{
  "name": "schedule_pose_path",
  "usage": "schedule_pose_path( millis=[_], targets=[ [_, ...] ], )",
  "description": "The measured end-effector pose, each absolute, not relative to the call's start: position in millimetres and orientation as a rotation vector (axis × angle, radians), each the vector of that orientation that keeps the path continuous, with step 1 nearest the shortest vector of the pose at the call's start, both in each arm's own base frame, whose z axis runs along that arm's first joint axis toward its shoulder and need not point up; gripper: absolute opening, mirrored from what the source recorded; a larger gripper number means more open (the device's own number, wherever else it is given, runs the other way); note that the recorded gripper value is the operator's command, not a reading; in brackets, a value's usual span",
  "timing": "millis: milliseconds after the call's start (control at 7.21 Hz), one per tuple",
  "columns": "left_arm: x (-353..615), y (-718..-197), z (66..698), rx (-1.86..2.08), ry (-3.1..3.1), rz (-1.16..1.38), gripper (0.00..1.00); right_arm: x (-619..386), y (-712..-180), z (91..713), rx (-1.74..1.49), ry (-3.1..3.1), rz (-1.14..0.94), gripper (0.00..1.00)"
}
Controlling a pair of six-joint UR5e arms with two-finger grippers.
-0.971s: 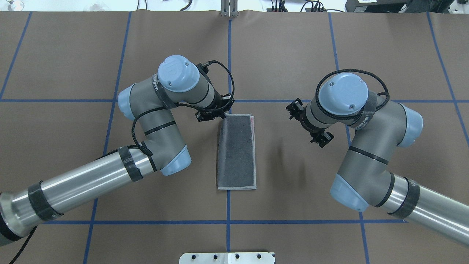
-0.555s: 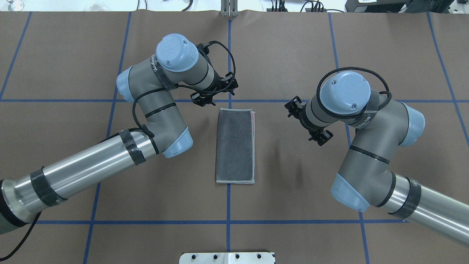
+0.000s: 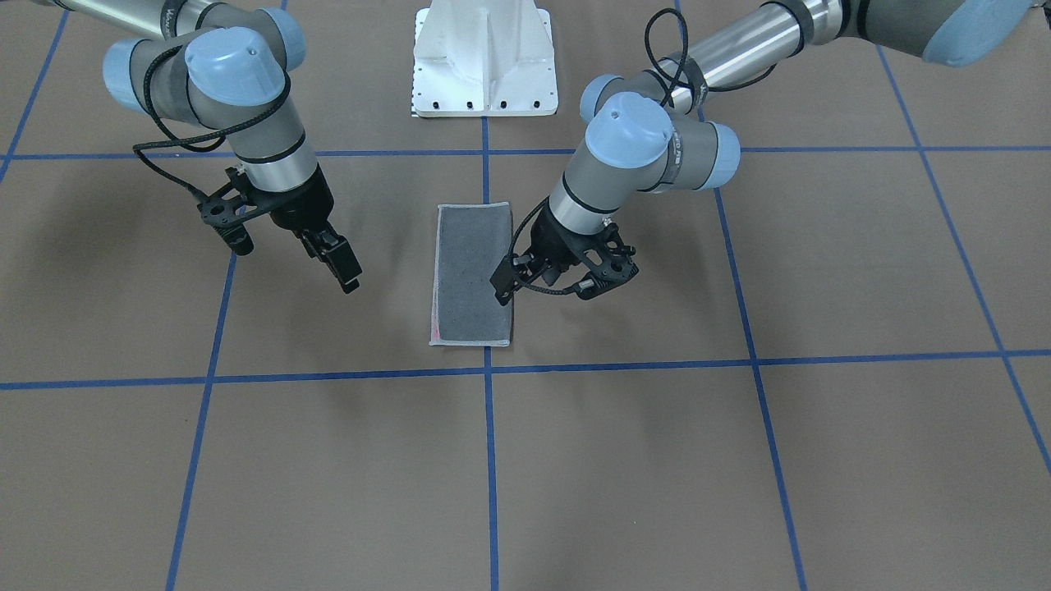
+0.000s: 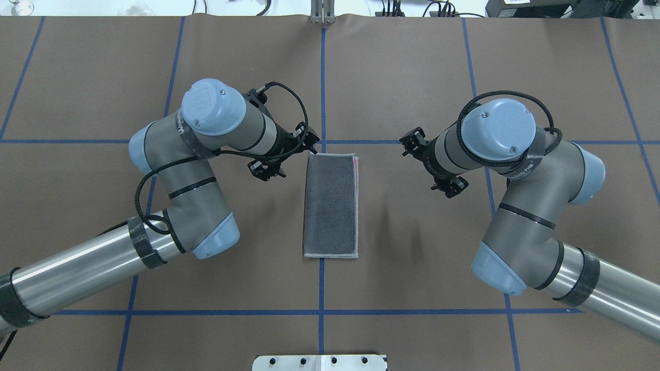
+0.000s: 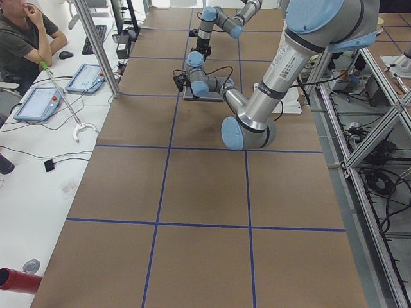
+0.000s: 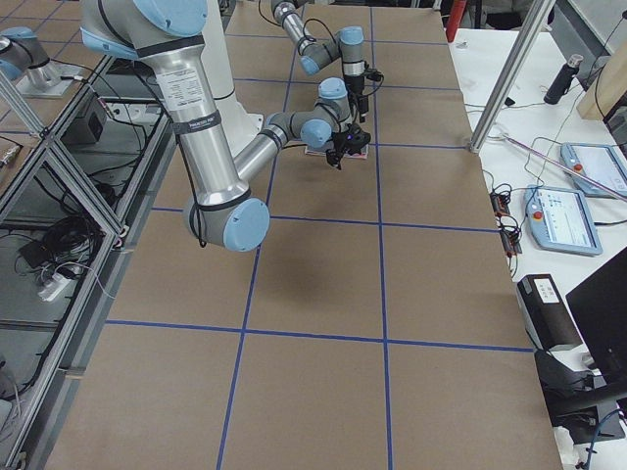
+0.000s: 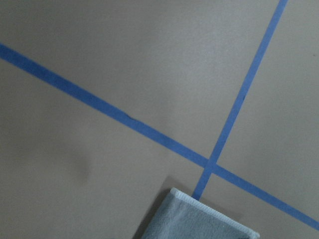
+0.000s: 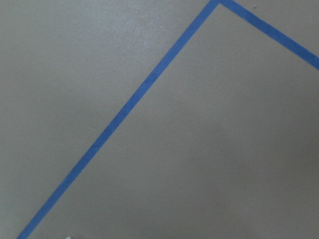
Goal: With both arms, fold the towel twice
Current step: 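Move the left gripper to the strip's end nearest the robot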
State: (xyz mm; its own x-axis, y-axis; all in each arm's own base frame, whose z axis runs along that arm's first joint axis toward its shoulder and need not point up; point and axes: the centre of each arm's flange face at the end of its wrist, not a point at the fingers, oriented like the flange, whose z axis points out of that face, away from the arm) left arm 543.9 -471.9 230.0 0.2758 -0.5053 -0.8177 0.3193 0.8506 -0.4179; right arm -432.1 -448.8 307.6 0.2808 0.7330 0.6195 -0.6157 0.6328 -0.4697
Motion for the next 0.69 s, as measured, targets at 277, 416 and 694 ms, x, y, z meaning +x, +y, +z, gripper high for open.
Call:
schedule_pose_path(
  millis=[277,416,694],
  targets=[
    [540,-389,250,-0.186,1.181,-0.6,0.98,-415,-446,319,-0.14,-0.922,0.869,1.0],
    [549,-362,252,-0.16,1.175,-0.618,0.87,-404,-448,324,-0.145,-0.92,0.834,1.0],
    [574,-328,253,-0.161,1.154,-0.665,0.78,-382,-456,333,-0.163,-0.917,0.789,1.0]
  ],
)
